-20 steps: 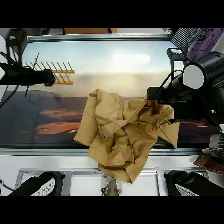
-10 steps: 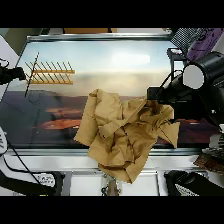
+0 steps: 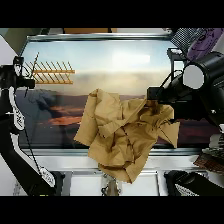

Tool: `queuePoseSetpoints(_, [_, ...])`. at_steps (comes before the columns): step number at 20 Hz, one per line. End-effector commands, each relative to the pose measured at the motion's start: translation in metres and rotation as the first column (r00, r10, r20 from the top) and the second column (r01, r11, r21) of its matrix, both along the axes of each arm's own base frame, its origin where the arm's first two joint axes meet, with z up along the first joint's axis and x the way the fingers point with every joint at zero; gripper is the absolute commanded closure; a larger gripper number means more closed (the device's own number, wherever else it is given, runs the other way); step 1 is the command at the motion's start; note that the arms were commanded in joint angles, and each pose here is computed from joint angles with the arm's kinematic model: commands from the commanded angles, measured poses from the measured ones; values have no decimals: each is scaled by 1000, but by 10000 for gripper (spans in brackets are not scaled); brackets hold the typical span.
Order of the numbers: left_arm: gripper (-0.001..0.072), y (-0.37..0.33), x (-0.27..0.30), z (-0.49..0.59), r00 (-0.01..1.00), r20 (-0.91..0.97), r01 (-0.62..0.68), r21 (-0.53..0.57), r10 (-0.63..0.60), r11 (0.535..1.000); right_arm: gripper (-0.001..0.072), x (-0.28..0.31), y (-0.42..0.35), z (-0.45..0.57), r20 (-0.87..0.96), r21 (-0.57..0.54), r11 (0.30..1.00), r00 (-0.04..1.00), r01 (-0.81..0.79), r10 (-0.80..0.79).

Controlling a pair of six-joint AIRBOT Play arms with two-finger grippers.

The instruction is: Fold the clothes and pants, and hang the long-sleeved shirts on hangers.

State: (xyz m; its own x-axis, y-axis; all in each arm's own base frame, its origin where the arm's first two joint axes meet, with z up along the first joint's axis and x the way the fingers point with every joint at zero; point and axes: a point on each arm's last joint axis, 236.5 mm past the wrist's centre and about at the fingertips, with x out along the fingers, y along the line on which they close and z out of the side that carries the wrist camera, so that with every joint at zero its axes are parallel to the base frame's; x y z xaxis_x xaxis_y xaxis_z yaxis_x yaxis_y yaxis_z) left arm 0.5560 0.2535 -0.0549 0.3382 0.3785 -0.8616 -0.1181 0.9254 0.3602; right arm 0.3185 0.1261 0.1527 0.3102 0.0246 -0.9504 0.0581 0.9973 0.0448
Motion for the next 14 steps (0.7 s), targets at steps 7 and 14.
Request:
queuePoseSetpoints(7, [88,30,12,-43,998,-12,54,108,-53,993,697,0,0,0,-1,0,1000,1000,0,0])
queuePoseSetpoints(14, [88,31,37,-35,991,89,85,141,-98,986,696,0,0,0,-1,0,1000,1000,0,0])
